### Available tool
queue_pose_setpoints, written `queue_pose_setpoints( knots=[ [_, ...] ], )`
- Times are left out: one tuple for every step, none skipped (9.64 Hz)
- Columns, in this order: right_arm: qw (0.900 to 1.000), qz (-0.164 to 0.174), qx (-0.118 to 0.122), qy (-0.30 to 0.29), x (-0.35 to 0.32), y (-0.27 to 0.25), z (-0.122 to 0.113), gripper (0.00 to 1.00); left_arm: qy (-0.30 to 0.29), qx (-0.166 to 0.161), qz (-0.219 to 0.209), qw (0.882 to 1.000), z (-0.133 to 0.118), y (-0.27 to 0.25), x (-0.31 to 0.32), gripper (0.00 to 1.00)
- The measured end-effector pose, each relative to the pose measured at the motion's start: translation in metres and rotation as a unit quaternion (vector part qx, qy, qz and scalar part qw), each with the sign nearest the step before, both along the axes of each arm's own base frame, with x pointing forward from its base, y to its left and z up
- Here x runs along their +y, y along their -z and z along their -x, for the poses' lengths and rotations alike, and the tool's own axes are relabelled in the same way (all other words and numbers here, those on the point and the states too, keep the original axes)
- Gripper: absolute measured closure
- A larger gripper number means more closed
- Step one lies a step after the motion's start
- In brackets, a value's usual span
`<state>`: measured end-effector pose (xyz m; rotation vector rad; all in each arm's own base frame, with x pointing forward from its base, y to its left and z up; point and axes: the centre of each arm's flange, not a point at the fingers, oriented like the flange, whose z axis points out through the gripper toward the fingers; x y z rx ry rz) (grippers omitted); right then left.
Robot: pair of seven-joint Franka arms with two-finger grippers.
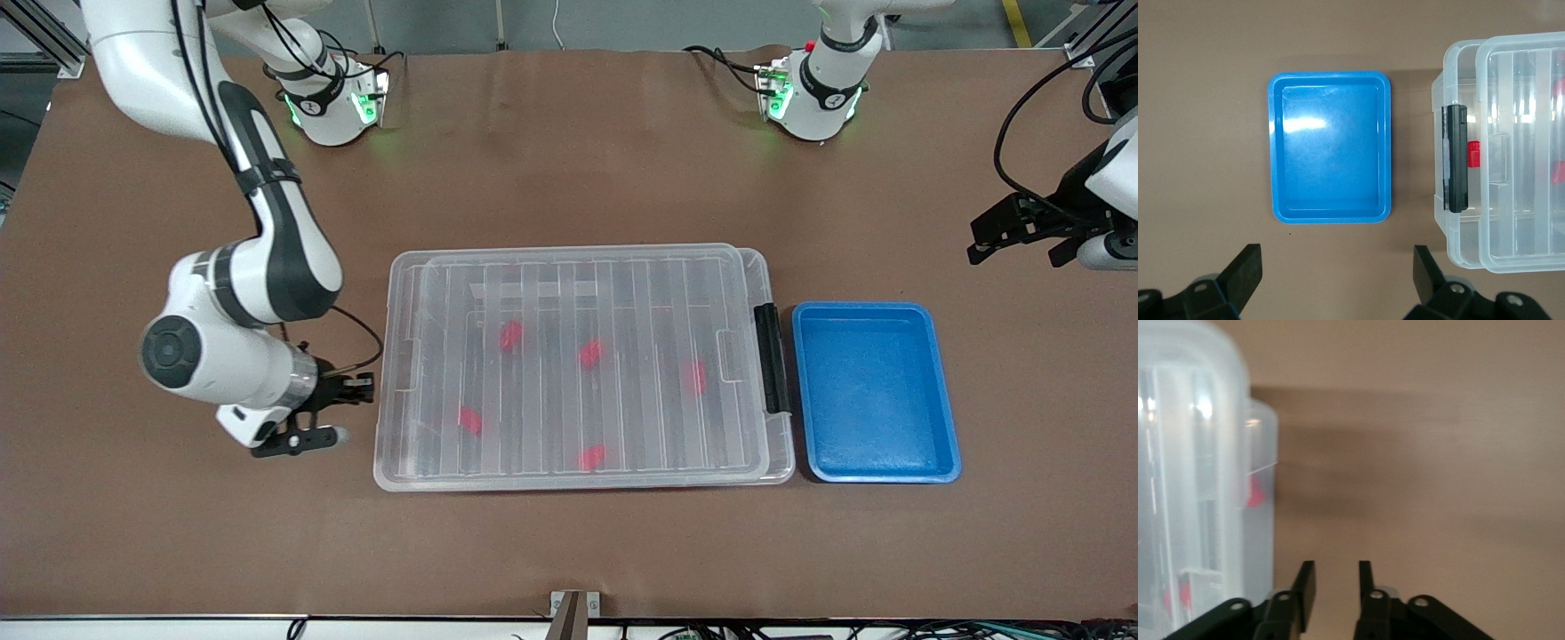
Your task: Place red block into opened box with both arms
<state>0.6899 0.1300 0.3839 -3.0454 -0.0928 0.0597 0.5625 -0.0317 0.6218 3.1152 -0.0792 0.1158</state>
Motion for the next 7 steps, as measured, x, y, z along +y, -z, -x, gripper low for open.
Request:
queue_pose_setpoints(
  knots=[
    [0.998,0.032,-0.008,0.047,-0.034,-0.044,0.004,0.44,0.000,0.000,0.000,1.000,0.000,0.000,0.000,0.00],
    [0.994,0.051,-0.012,0.096,-0.063,-0.090,0.017,0.30,0.000,0.000,0.000,1.000,0.000,0.000,0.000,0.00],
    [0.989,0.057,-0.016,0.136,-0.091,-0.131,0.033,0.15,0.000,0.000,0.000,1.000,0.000,0.000,0.000,0.00],
    [0.985,0.055,-0.016,0.161,-0.122,-0.167,0.052,0.02,0.000,0.000,0.000,1.000,0.000,0.000,0.000,0.00],
    [0.985,0.054,-0.007,0.165,-0.148,-0.201,0.079,0.00,0.000,0.000,0.000,1.000,0.000,-0.001,0.000,0.00],
    [0.986,0.055,-0.001,0.158,-0.163,-0.233,0.111,0.00,0.000,0.000,0.000,1.000,0.000,-0.001,0.000,0.00],
    [0.988,0.055,-0.004,0.143,-0.173,-0.257,0.144,0.00,0.000,0.002,0.000,1.000,0.000,-0.001,0.001,0.00]
  ],
)
